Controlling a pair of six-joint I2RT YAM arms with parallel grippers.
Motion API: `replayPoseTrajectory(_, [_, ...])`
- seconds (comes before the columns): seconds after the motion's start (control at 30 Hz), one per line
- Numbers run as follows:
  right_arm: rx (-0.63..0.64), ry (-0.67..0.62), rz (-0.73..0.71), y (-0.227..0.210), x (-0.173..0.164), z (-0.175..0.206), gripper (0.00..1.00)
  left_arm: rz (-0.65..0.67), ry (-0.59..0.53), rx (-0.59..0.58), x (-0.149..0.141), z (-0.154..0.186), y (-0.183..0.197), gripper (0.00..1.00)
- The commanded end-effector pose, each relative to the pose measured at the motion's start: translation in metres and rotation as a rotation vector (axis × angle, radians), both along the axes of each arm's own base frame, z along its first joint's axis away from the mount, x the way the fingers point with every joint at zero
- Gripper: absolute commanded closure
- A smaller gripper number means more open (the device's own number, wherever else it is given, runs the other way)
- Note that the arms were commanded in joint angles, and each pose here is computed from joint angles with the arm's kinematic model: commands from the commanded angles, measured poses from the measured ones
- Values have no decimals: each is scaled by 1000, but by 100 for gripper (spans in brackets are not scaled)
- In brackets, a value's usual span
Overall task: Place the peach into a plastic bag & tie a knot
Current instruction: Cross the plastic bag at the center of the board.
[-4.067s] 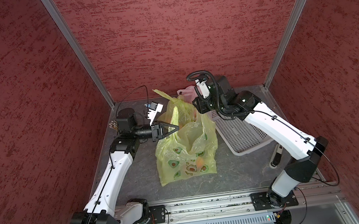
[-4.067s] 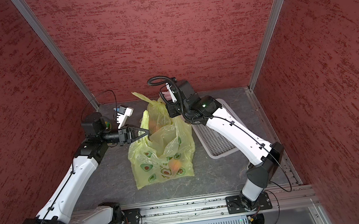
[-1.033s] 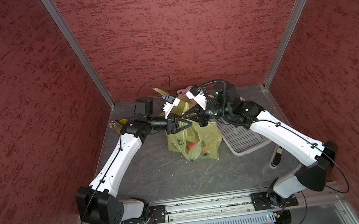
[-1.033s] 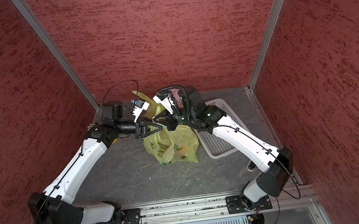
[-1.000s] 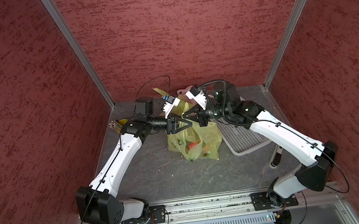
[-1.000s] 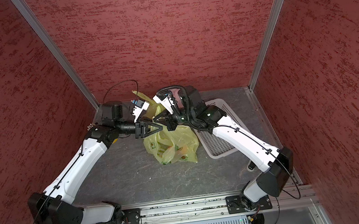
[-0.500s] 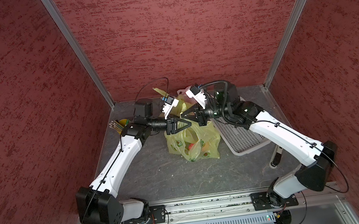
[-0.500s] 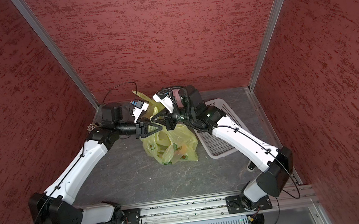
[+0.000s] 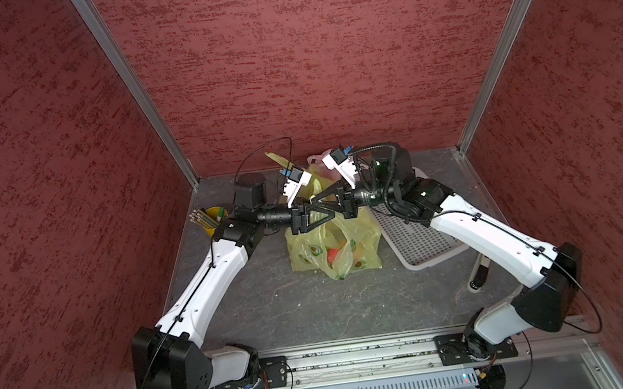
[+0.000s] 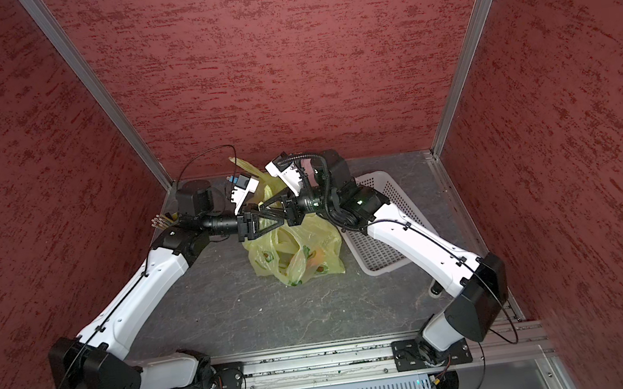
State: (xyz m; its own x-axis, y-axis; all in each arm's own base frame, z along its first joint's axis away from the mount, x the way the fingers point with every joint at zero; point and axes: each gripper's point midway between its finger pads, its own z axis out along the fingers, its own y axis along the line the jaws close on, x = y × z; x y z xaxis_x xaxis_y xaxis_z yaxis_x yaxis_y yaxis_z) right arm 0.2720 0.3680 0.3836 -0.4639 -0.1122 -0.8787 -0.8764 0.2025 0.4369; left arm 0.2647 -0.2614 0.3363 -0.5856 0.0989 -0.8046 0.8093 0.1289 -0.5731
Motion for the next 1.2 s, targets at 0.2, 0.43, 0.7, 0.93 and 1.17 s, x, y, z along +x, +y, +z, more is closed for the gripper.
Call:
replayPoseTrajectory(0.2, [27, 12, 15, 2, -1, 0, 100, 10, -47, -52, 1, 17, 2, 60])
replayPoseTrajectory(0.43, [34, 31, 29, 2, -5, -2, 100, 81, -65, -56, 12, 17, 2, 70])
replayPoseTrajectory(0.7, [16, 51, 40, 0, -9, -3, 100, 126, -96, -42, 14, 14, 4, 100])
replayPoseTrajectory(0.93, [49, 9, -212, -36, 21, 34, 55, 115, -95, -26, 11, 7, 5, 100])
replayPoseTrajectory(1.17, [51, 134, -249, -36, 44, 30, 43, 54, -99, -42, 0, 13, 3, 100])
